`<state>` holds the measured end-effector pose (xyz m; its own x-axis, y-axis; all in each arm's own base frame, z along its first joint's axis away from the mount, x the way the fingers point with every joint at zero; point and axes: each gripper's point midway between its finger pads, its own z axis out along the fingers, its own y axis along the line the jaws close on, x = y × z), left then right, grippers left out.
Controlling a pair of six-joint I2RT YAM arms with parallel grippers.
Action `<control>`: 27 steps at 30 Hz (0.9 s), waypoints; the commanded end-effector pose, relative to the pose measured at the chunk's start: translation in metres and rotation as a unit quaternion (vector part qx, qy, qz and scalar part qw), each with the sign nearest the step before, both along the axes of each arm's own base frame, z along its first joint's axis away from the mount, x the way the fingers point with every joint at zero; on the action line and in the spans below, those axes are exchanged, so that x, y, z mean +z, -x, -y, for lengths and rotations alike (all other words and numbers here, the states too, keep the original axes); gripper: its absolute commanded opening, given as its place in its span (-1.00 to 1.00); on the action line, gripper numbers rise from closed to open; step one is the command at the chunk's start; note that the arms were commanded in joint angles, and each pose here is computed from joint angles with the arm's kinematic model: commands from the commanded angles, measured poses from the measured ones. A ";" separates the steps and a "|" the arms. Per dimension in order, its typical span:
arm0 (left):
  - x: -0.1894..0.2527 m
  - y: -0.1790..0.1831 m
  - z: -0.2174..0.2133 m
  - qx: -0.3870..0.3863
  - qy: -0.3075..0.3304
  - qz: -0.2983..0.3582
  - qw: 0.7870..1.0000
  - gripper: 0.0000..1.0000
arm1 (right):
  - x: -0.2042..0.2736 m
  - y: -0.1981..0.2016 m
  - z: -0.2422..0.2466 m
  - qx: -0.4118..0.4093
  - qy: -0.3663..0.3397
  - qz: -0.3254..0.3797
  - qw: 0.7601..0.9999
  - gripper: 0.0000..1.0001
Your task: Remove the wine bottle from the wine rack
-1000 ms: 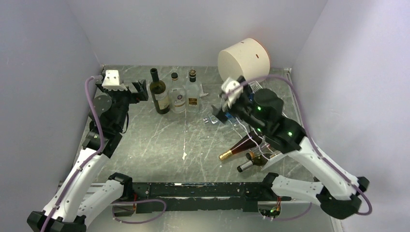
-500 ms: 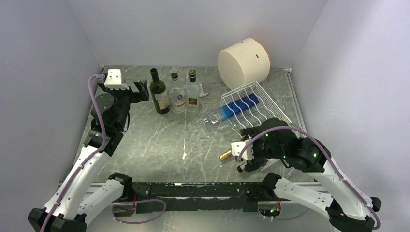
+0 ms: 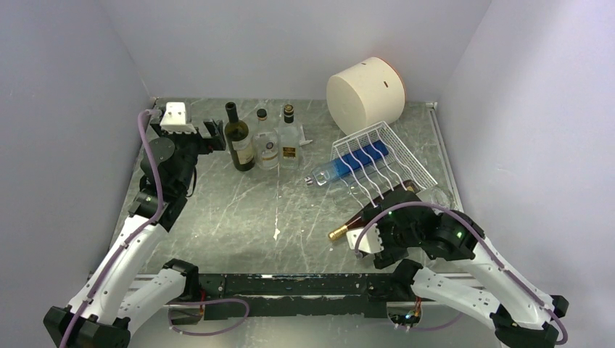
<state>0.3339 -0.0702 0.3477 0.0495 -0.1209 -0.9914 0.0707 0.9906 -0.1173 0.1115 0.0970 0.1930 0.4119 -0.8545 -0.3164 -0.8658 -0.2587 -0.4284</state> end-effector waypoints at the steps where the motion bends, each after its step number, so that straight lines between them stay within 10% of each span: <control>1: 0.017 0.001 -0.002 0.004 0.009 0.019 1.000 0.99 | -0.020 -0.009 0.017 0.001 0.065 0.019 0.998 0.73; 27: 0.018 0.000 -0.002 0.004 0.007 0.019 1.000 0.97 | -0.069 -0.052 0.027 0.018 0.174 0.101 0.979 -0.14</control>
<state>0.3359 -0.0708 0.3448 0.0410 -0.1172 -0.9923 0.0692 0.9910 -0.1142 0.1575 0.0745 0.1203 0.4655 -0.8843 0.0359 -0.7842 -0.4309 -0.4465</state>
